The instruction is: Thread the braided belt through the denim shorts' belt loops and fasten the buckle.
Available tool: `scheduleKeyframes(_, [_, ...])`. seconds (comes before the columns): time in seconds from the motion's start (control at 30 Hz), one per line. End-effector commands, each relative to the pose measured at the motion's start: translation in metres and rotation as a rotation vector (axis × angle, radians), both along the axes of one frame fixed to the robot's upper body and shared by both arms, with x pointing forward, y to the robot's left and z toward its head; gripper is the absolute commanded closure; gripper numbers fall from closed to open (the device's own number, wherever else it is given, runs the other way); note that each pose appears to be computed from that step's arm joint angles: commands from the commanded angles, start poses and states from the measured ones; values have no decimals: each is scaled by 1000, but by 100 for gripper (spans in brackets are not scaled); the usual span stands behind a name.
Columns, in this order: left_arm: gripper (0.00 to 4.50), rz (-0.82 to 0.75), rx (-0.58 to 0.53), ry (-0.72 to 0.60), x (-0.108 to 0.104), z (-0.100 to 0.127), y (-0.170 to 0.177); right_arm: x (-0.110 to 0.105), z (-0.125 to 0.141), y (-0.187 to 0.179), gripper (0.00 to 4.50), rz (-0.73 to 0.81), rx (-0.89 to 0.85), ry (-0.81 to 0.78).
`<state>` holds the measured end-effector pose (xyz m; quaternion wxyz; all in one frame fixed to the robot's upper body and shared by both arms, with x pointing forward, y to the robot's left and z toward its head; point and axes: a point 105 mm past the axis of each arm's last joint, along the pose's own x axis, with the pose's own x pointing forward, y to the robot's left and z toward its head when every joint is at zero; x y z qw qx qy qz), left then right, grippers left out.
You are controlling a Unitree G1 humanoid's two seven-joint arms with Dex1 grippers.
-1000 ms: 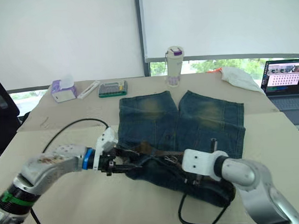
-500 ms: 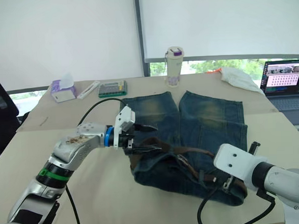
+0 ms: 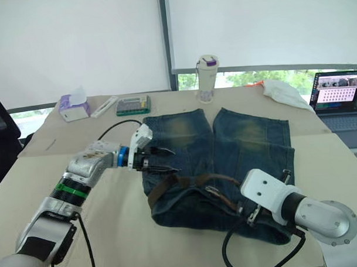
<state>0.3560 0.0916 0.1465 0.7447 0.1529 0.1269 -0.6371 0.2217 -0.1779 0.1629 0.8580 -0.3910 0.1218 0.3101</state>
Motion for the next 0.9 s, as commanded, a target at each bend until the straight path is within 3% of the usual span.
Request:
scheduleKeyframes(0.03, [1,-56,59,-47,2,-7,-4,1,9,2,450,11,-10,-60])
scheduleKeyframes(0.1, [27,-46,81,-30,4,-17,-6,0,8,4,450,15,-6,-60])
scheduleKeyframes(0.3, [222,-79,99,23,2,-39,-15,-3,5,5,450,13,-1,-55])
scheduleKeyframes(0.43, [354,-134,-12,199,-10,-31,-19,-4,3,4,450,8,-3,-51])
scheduleKeyframes(0.53, [444,-159,-139,411,-18,-7,-13,-4,2,3,450,8,-10,-46])
scheduleKeyframes(0.6, [444,-158,-199,528,-23,7,-10,-4,1,2,450,8,-13,-44])
scheduleKeyframes(0.73, [444,-159,-211,712,-39,19,-2,-3,-2,1,450,13,-34,-41])
scheduleKeyframes(0.8, [444,-176,-165,746,-50,13,0,-3,-3,1,450,18,-35,-43])
scheduleKeyframes(0.9, [444,-214,-26,680,-68,-14,0,-1,-2,2,450,26,-39,-50])
